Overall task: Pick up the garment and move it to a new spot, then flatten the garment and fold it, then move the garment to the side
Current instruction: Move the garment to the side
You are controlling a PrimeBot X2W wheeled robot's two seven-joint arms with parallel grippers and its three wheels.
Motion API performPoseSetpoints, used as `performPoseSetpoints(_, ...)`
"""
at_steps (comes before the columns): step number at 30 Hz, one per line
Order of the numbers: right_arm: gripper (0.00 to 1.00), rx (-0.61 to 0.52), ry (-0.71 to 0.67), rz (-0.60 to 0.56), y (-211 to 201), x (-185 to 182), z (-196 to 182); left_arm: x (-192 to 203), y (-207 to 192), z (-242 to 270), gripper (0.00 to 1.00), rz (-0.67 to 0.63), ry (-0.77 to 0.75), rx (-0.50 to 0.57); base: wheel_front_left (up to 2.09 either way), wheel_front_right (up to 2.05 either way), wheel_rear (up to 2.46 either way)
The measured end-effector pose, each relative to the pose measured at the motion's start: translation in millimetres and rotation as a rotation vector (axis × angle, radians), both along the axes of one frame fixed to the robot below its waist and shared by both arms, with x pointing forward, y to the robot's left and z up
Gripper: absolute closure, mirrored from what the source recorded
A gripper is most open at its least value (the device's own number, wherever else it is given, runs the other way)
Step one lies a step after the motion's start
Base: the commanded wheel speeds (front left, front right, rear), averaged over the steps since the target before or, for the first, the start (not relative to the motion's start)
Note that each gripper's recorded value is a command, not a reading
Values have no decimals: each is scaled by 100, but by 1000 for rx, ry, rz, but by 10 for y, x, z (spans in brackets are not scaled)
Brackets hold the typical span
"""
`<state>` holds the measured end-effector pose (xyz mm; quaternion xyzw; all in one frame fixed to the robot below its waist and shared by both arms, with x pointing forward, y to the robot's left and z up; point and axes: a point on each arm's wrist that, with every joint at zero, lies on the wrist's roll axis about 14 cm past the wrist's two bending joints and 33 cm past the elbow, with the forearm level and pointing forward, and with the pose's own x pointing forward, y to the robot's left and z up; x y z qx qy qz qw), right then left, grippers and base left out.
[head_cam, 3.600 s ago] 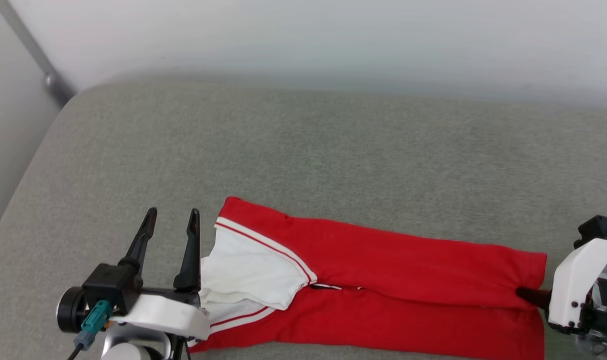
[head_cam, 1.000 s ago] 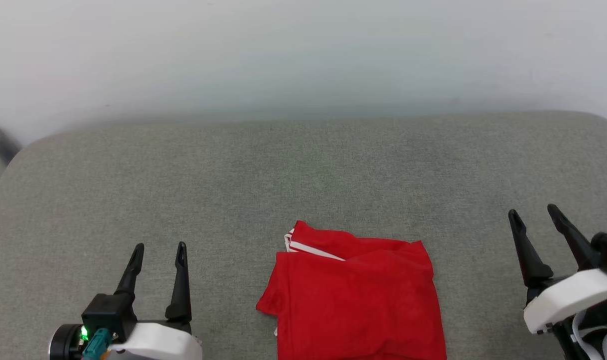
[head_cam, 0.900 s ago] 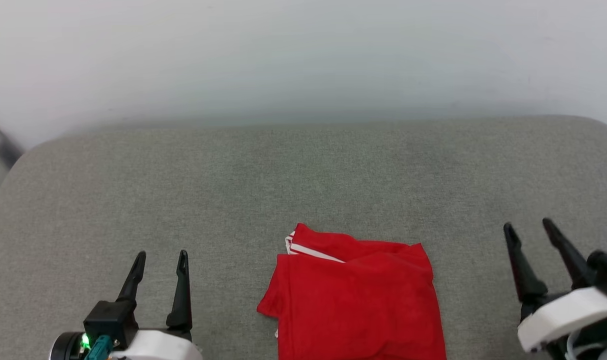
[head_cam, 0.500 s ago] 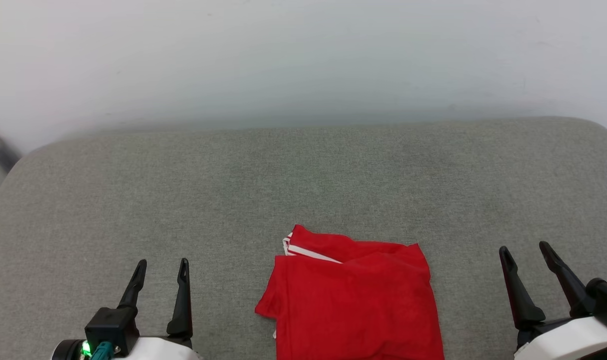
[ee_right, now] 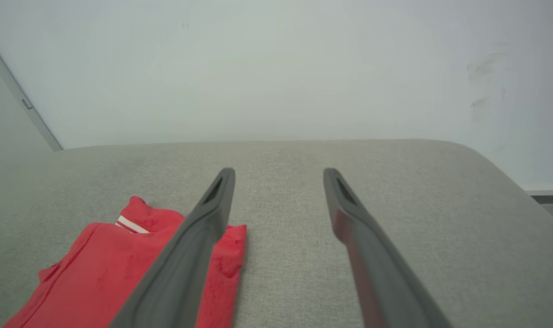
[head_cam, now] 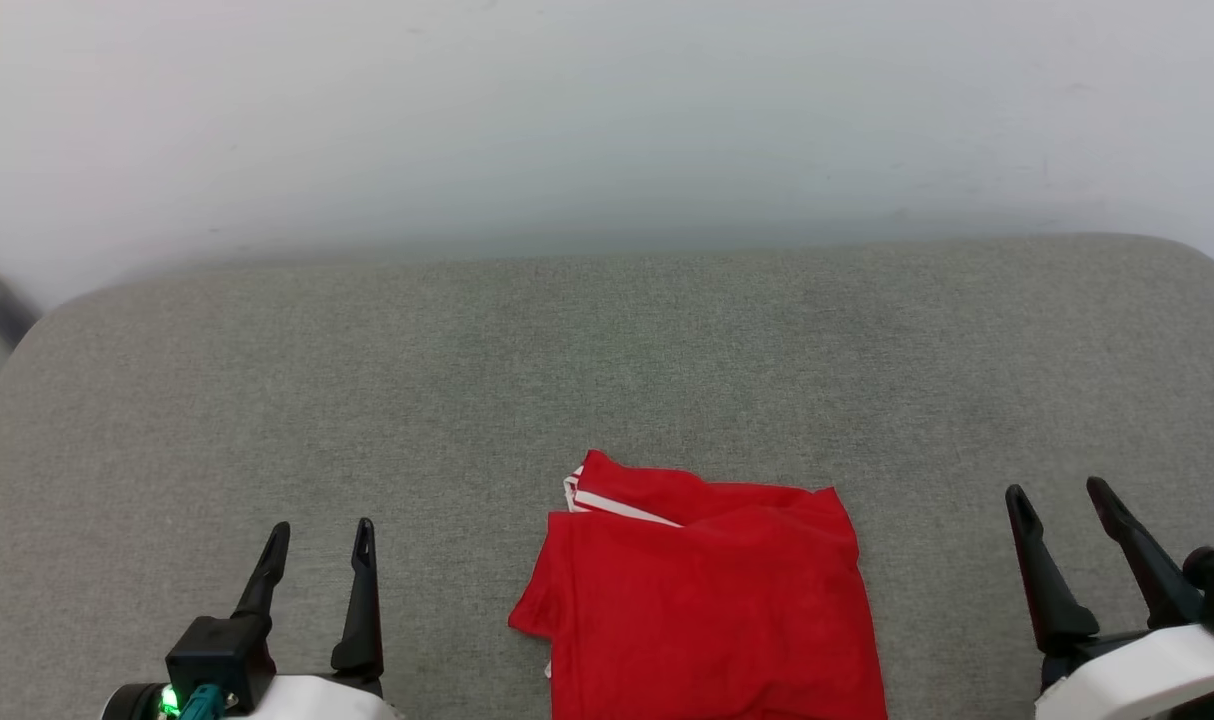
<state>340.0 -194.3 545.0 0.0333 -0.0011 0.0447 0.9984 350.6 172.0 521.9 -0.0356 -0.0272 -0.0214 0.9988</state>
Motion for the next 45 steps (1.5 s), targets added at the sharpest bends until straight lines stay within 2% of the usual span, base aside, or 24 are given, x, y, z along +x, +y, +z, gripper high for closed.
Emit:
performPoseSetpoints(3, 0, 64, 41, -42, -137, -2, -61, 7, 20, 5, 0, 11, -1, -3, 0, 0, 0)
performPoseSetpoints(7, 0, 142, 184, -168, -628, -35, -322, -5, 57, 9, 0, 31, -3, -18, 0, 0, 0)
performPoseSetpoints(11, 0, 234, 403, -240, -990, -113, -690, -46, 122, 23, 0, 65, -12, -33, 0, 0, 0)
performPoseSetpoints(14, 0, 345, 598, -253, -1074, -214, -1030, -63, 168, 50, 0, 88, -25, -40, 0, 0, 0)
performPoseSetpoints(16, 0, 451, 771, -232, -982, -332, -1329, -79, 192, 35, 0, 99, -22, -48, 0, 0, 0)
performPoseSetpoints(20, 0, 683, 987, -154, -598, -415, -1667, -89, 284, 38, 0, 135, -29, -60, 0, 0, 0)
performPoseSetpoints(23, 0, 843, 1026, -53, -251, -266, -1668, -123, 372, -8, 0, 165, -16, -59, 0, 0, 0)
performPoseSetpoints(30, 0, 1076, 1073, 151, 379, 68, -1602, -95, 447, -34, 0, 176, -11, -53, 0, 0, 0)
performPoseSetpoints(33, 0, 1135, 1095, 215, 654, 177, -1596, -58, 461, -19, 0, 175, -16, -50, 0, 0, 0)
performPoseSetpoints(34, 40, 1139, 1110, 229, 724, 187, -1610, -51, 460, -21, 0, 172, -15, -48, 0, 0, 0)
performPoseSetpoints(35, 60, 1139, 1123, 244, 789, 199, -1616, -41, 460, -18, 0, 171, -17, -45, 0, 0, 0)
performPoseSetpoints(36, 100, 1123, 1142, 274, 929, 228, -1621, -44, 473, -28, 0, 176, -15, -44, 0, 0, 0)
performPoseSetpoints(41, 100, 1038, 1098, 301, 994, 296, -1531, -43, 475, -12, 0, 176, -22, -40, 0, 0, 0)
performPoseSetpoints(45, 100, 824, 1015, 314, 891, 372, -1370, -22, 427, 19, 0, 155, -34, -32, 0, 0, 0)
